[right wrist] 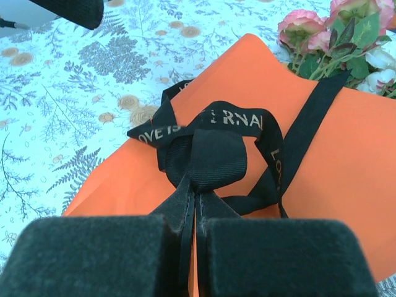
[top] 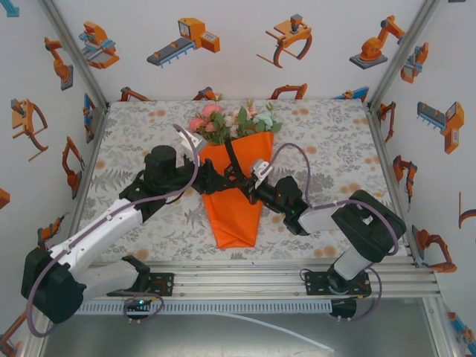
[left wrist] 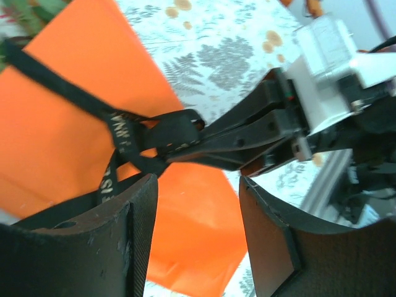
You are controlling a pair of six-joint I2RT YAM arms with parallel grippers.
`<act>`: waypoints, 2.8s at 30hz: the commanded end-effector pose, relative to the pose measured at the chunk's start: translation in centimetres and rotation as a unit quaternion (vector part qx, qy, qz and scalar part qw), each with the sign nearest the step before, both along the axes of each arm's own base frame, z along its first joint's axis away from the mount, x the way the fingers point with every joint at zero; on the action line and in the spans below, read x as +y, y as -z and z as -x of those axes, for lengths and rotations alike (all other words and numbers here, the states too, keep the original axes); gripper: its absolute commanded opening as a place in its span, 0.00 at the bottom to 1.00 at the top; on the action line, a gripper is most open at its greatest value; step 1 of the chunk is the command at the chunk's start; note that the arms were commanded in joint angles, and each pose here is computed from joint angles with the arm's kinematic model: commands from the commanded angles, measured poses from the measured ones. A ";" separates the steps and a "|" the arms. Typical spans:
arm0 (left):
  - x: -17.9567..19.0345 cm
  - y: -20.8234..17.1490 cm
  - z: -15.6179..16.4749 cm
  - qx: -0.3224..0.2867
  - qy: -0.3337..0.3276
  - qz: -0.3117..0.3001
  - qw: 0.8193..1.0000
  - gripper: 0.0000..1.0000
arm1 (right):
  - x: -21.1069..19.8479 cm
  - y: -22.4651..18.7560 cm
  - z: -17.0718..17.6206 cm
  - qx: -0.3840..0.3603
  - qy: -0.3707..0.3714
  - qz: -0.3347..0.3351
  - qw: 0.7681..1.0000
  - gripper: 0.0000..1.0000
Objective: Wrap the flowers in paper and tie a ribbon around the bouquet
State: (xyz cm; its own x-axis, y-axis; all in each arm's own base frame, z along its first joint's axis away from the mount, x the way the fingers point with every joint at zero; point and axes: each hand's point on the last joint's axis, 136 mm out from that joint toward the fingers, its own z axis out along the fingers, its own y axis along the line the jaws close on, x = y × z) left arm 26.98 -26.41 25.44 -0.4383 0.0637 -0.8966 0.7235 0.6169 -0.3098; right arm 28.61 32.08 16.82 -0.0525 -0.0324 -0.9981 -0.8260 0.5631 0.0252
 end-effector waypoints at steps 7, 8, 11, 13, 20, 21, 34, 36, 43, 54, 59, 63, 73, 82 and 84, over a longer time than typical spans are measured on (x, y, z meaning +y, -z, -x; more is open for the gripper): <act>-1.2 5.5 -1.8 0.140 -0.010 -0.055 0.989 0.54 | -0.6 0.2 0.6 0.023 -0.005 0.068 0.997 0.00; -1.9 5.8 -1.9 0.156 -0.002 -0.038 0.987 0.54 | -0.6 0.1 0.7 0.022 -0.005 0.068 0.997 0.00; -3.3 6.2 -2.8 0.190 -0.007 0.003 0.982 0.54 | -0.4 0.1 0.8 0.023 -0.013 0.069 0.997 0.00; -4.2 6.0 -3.1 0.194 0.004 0.031 0.981 0.48 | -0.2 -0.1 0.7 0.024 -0.015 0.067 0.997 0.00; -3.0 8.0 -4.6 0.190 -0.041 -0.025 0.981 0.24 | -0.3 -0.3 0.7 0.020 -0.012 0.070 0.997 0.01; -2.5 7.9 -5.0 0.180 -0.055 -0.032 0.982 0.30 | -0.4 -0.1 0.7 0.022 -0.011 0.075 0.997 0.01; 2.2 9.5 -14.3 0.112 -0.285 -0.161 0.938 0.62 | -1.8 2.2 2.6 0.007 -0.051 0.209 0.977 0.00; 2.0 10.6 -15.4 0.106 -0.286 -0.191 0.933 0.62 | -1.9 2.2 2.7 0.004 -0.055 0.220 0.974 0.00; 0.0 13.7 -18.1 0.111 -0.252 -0.264 0.924 0.57 | -1.5 2.1 2.6 0.002 -0.063 0.218 0.974 0.00; -2.4 17.9 -18.0 0.160 -0.178 -0.296 0.925 0.24 | -1.2 1.9 2.2 -0.002 -0.059 0.215 0.975 0.00; -2.2 16.6 -18.6 0.158 -0.180 -0.285 0.928 0.00 | -1.9 1.7 0.9 0.005 -0.019 0.229 0.973 0.05; 0.3 13.0 -20.2 0.124 -0.222 -0.271 0.928 0.00 | -3.0 1.4 0.2 0.007 0.016 0.246 0.969 0.12; 0.8 6.7 -19.4 0.082 -0.209 -0.182 0.957 0.06 | -3.3 0.9 -0.3 0.008 0.032 0.243 0.969 0.25; 1.6 6.6 -11.4 0.081 -0.122 -0.152 0.978 0.41 | -2.6 0.1 -0.6 -0.001 0.026 0.220 0.975 0.10; 2.8 8.0 -9.7 0.088 -0.128 -0.192 0.969 0.43 | -2.7 -0.2 -0.7 -0.005 0.024 0.222 0.975 0.07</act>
